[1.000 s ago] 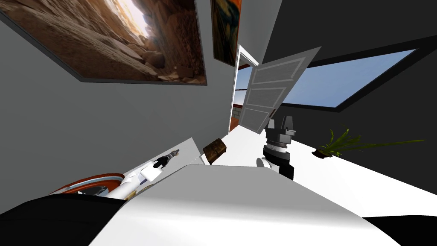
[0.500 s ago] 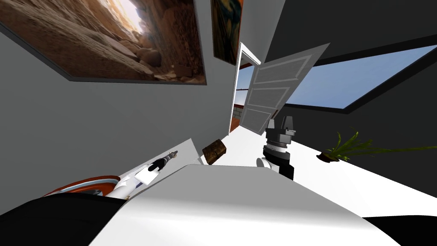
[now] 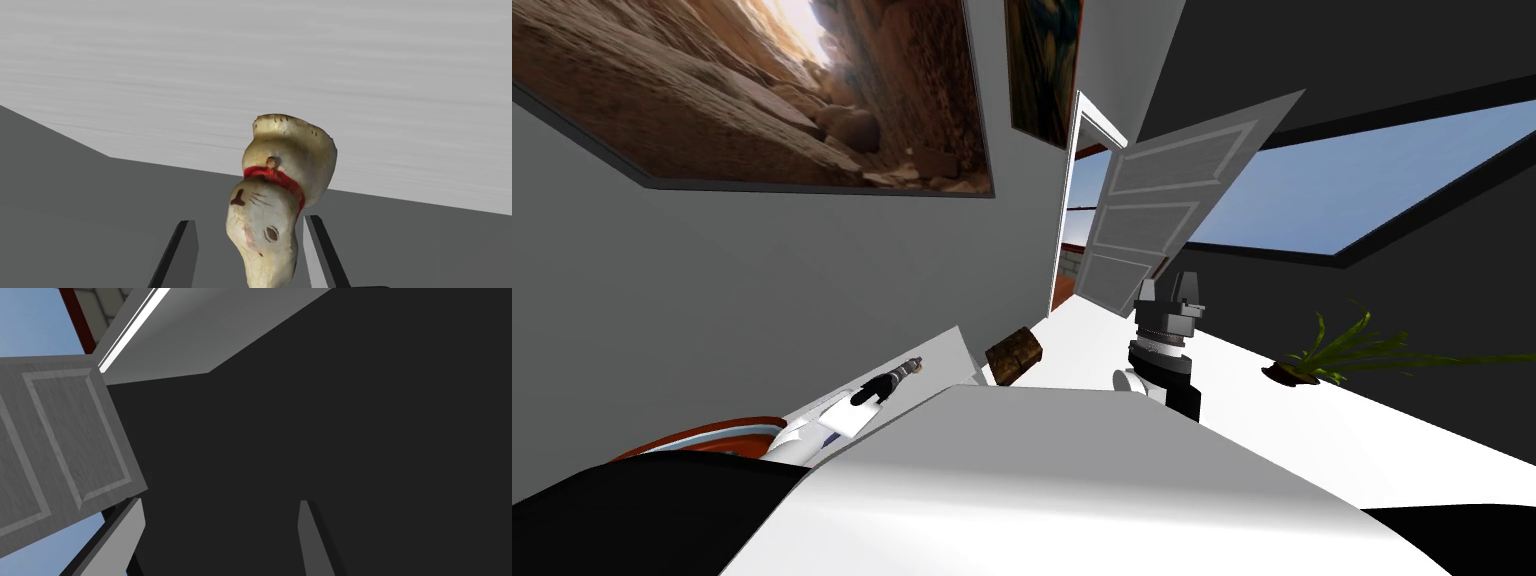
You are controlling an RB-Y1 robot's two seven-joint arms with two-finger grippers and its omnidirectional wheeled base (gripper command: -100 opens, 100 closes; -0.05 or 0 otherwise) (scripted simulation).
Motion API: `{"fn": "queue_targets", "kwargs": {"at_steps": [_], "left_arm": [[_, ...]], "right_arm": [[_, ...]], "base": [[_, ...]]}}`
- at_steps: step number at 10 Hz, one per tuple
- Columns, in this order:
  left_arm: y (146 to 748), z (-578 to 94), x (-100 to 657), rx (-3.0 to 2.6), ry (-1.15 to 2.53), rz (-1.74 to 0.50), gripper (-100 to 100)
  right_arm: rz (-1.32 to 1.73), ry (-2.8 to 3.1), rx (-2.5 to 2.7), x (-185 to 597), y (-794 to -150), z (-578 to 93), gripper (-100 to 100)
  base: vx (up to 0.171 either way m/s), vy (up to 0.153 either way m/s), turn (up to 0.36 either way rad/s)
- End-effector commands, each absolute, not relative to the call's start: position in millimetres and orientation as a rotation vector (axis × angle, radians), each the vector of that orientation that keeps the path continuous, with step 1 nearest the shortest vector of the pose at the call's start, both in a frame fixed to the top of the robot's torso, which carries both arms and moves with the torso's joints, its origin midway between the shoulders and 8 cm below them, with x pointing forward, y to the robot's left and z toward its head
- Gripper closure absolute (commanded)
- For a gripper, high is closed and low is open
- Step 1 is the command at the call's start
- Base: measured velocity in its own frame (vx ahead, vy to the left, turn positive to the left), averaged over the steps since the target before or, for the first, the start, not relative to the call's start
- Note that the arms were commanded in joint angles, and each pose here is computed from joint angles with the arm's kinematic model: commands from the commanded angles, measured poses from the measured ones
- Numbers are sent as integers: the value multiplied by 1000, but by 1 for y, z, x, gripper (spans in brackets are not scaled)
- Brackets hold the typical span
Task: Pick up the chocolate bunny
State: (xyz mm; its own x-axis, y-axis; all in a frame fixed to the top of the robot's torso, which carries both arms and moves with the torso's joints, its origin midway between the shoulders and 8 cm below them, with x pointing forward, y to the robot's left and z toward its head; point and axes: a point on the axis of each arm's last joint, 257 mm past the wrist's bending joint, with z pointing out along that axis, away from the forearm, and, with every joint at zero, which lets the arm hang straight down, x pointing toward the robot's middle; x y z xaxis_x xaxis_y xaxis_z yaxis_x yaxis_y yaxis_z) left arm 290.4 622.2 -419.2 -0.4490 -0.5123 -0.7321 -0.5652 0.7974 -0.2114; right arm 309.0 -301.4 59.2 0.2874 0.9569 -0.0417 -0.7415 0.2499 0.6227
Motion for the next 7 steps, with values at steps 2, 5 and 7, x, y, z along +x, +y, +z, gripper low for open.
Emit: {"fn": "queue_targets", "kwargs": {"at_steps": [2, 5, 7], "left_arm": [[623, -419, 290, -797, 2133, 80, 100], [622, -419, 290, -796, 2133, 79, 0], [614, -419, 298, -806, 2142, 80, 100]], "right_arm": [[1214, 463, 551, 309, -301, 59, 0], [1214, 463, 551, 309, -301, 59, 0], [1214, 463, 551, 309, -301, 59, 0]], "base": [[1, 0, 5], [0, 0, 0], [-70, 32, -54]]}}
